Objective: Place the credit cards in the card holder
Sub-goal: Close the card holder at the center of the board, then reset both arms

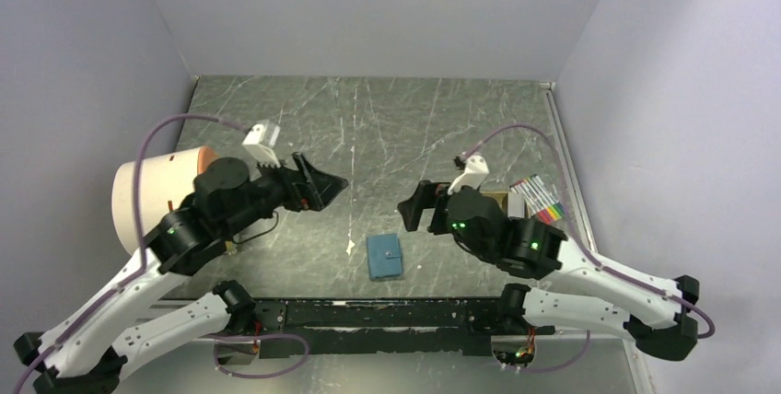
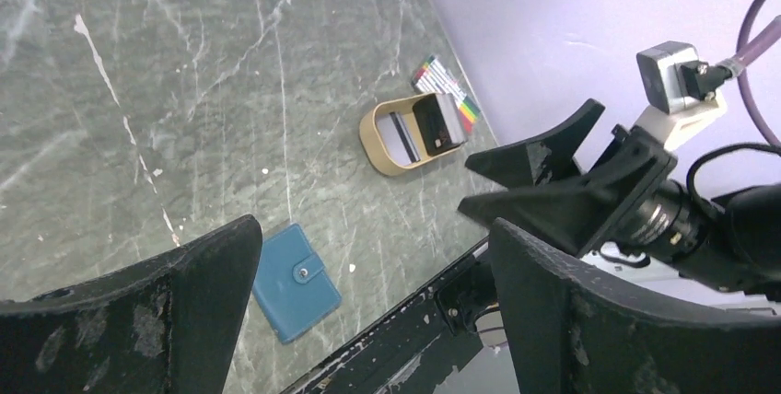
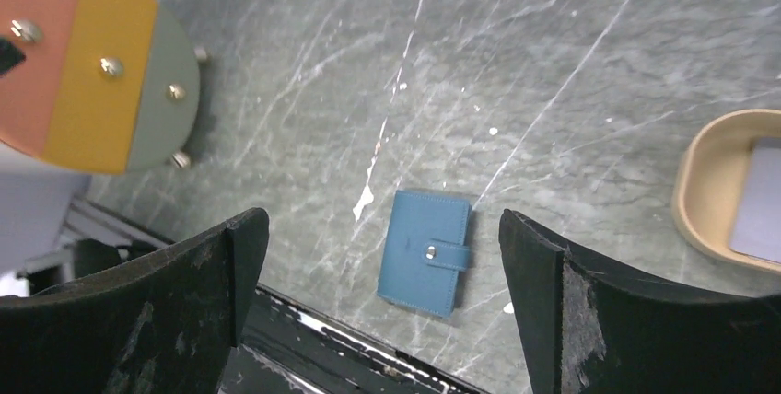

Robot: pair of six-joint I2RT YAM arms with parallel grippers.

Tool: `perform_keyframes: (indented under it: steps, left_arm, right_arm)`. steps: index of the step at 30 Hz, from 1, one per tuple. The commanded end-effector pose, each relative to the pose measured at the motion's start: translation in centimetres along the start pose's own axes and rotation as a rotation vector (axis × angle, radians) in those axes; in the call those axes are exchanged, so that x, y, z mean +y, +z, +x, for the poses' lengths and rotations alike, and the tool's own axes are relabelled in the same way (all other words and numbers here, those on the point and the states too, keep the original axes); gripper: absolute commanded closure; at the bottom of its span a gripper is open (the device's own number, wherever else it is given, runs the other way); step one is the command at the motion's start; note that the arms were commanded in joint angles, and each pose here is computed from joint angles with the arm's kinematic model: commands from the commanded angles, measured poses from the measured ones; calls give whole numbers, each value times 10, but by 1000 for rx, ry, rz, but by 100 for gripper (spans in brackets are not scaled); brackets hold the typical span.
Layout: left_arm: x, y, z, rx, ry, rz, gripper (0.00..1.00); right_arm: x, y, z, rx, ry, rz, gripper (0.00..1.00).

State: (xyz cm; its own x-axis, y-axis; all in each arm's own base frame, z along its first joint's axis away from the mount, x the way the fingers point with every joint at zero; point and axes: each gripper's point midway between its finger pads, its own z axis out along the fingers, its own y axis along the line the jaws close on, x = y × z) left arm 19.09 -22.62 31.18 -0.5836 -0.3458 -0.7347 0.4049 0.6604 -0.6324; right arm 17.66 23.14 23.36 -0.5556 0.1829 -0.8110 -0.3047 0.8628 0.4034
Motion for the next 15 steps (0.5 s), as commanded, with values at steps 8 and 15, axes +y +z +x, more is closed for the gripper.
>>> perform_keyframes:
  steps: [8, 15]
  left_arm:
    - [9, -43, 3, -55, 20, 30, 2]
    - [8, -48, 6, -68, 34, 67, 2]
  right_arm:
    - [-29, -58, -69, -245, 109, 23, 0]
    - [-34, -57, -58, -241, 177, 3, 0]
